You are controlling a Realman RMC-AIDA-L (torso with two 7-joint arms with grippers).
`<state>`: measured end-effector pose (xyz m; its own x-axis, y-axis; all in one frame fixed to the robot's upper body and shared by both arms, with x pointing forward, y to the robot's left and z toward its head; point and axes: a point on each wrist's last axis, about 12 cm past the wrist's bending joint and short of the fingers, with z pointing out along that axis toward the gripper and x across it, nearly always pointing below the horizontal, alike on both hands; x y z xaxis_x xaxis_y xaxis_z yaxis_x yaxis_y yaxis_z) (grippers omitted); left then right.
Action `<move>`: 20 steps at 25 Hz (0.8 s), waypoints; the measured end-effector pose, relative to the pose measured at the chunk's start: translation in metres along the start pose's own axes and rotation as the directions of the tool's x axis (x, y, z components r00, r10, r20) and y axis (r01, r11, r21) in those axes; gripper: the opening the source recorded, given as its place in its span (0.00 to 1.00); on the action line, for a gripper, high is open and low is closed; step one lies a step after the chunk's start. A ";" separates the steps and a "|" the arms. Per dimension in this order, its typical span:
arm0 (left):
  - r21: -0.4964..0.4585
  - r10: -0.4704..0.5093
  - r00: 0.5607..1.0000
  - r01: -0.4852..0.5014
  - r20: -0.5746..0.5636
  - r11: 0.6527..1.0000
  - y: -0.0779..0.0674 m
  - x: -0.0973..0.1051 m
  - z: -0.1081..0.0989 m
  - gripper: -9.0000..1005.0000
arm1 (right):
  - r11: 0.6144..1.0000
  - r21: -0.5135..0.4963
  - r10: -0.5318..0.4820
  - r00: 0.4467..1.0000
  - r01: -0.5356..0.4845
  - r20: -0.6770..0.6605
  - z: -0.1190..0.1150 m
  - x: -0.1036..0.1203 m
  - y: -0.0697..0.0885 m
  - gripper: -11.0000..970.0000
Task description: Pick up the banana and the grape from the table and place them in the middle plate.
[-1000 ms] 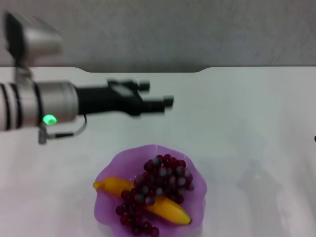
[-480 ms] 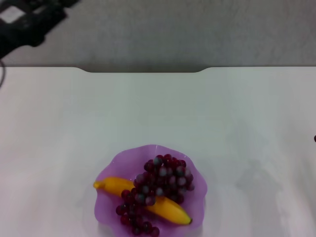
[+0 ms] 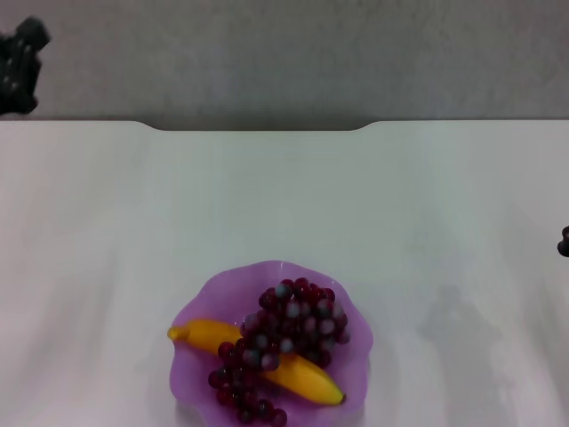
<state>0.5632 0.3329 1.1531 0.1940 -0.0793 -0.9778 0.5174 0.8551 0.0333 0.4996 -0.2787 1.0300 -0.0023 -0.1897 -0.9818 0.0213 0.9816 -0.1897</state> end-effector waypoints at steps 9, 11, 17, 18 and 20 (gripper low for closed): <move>-0.366 -0.054 0.999 0.046 -0.010 0.930 0.020 0.038 -0.018 0.02 | 1.000 -0.001 -0.002 1.000 0.002 -0.002 0.001 0.000 0.000 0.01; -0.424 -0.058 0.998 0.050 -0.004 0.904 0.020 0.044 -0.022 0.02 | 1.000 -0.001 -0.001 1.000 0.001 -0.002 0.001 0.000 0.000 0.01; -0.491 0.011 0.996 -0.053 -0.088 0.870 0.017 0.057 -0.025 0.02 | 1.000 -0.002 -0.001 1.000 0.001 -0.002 0.002 0.000 0.001 0.01; -0.497 0.018 0.992 -0.077 -0.122 0.864 0.016 0.061 -0.026 0.02 | 1.000 -0.003 -0.001 1.000 0.001 -0.002 0.002 0.000 0.001 0.01; -0.500 0.003 0.987 -0.083 -0.159 0.862 0.013 0.070 -0.027 0.02 | 1.000 -0.003 -0.001 1.000 0.001 -0.001 0.002 0.000 0.001 0.01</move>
<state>0.5615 0.3523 1.0793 0.0607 0.0056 -0.9981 0.0133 0.9999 0.0064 0.5018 -0.2779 1.0299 -0.0038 -0.1904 -0.9817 0.0180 0.9815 -0.1904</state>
